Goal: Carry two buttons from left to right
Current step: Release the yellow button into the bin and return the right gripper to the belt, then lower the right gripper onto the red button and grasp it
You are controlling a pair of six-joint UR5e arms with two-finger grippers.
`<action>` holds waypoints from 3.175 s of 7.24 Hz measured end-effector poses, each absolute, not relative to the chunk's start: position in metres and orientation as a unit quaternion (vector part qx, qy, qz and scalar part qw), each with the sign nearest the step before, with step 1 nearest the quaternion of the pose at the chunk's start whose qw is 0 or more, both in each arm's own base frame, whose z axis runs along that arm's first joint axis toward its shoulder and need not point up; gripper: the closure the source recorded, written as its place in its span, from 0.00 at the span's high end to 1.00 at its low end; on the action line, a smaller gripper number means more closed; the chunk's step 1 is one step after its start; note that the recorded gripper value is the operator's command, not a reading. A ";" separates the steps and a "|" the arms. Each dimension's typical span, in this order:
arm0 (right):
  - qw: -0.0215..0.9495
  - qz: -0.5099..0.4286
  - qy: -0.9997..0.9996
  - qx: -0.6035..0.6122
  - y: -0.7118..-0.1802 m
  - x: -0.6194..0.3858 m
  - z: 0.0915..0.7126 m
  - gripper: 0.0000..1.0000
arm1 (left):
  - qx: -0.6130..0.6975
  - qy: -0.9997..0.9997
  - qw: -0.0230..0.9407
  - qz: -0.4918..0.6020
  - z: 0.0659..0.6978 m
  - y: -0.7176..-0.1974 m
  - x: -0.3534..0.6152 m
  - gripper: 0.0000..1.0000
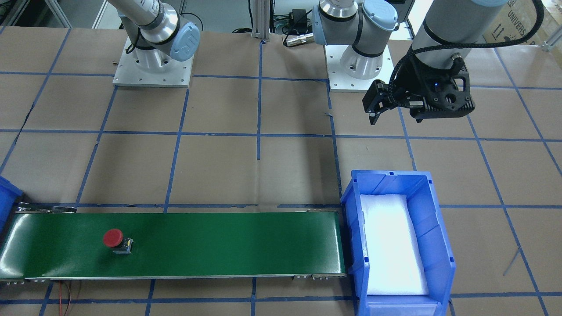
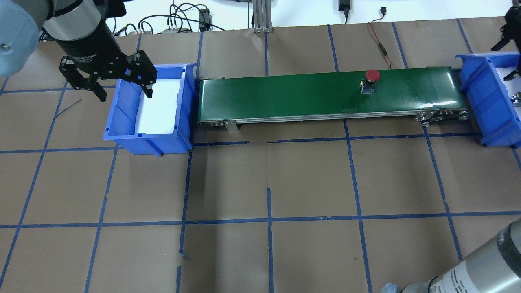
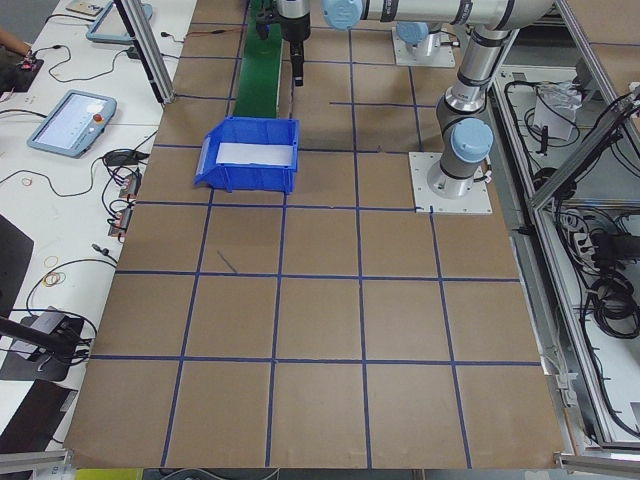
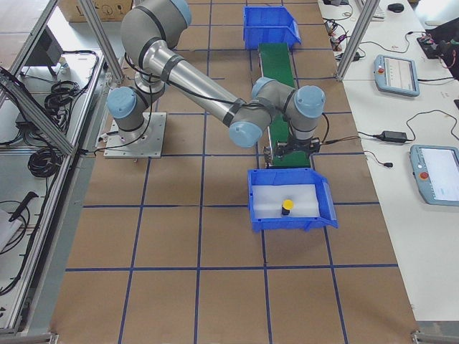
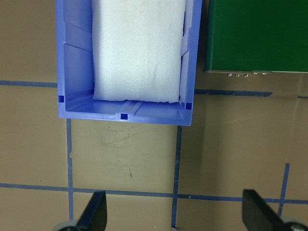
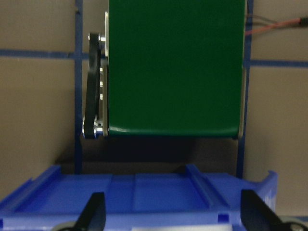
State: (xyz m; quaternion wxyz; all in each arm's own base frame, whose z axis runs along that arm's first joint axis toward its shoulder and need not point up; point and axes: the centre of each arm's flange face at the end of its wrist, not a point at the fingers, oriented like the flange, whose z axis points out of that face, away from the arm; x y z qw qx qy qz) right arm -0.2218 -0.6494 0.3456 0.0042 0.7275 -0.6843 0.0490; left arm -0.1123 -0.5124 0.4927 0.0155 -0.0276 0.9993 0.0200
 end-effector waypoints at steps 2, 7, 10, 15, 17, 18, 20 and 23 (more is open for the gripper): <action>-0.014 0.043 -0.662 0.748 -0.657 -0.160 0.325 1.00 | -0.027 0.999 0.016 0.020 0.493 -0.512 -0.113 1.00; 0.020 -0.007 -0.670 0.742 -0.674 -0.015 0.307 1.00 | -0.027 0.999 0.016 0.020 0.492 -0.512 -0.112 1.00; 0.028 -0.018 -0.696 0.718 -0.672 -0.008 0.295 0.98 | -0.025 0.999 0.016 0.021 0.492 -0.512 -0.112 1.00; 0.014 -0.008 -0.704 0.710 -0.669 -0.003 0.279 0.94 | -0.025 0.999 0.016 0.021 0.492 -0.512 -0.112 1.00; 0.015 -0.007 -0.703 0.711 -0.670 -0.004 0.278 0.92 | -0.025 0.999 0.016 0.020 0.492 -0.512 -0.112 1.00; 0.017 -0.009 -0.702 0.712 -0.671 -0.004 0.277 0.92 | -0.025 0.999 0.016 0.020 0.493 -0.512 -0.112 1.00; 0.020 -0.011 -0.701 0.713 -0.672 -0.005 0.275 0.85 | -0.026 0.999 0.016 0.020 0.493 -0.512 -0.110 1.00; 0.025 -0.012 -0.688 0.725 -0.676 -0.009 0.268 0.40 | -0.026 0.999 0.015 0.020 0.493 -0.512 -0.110 1.00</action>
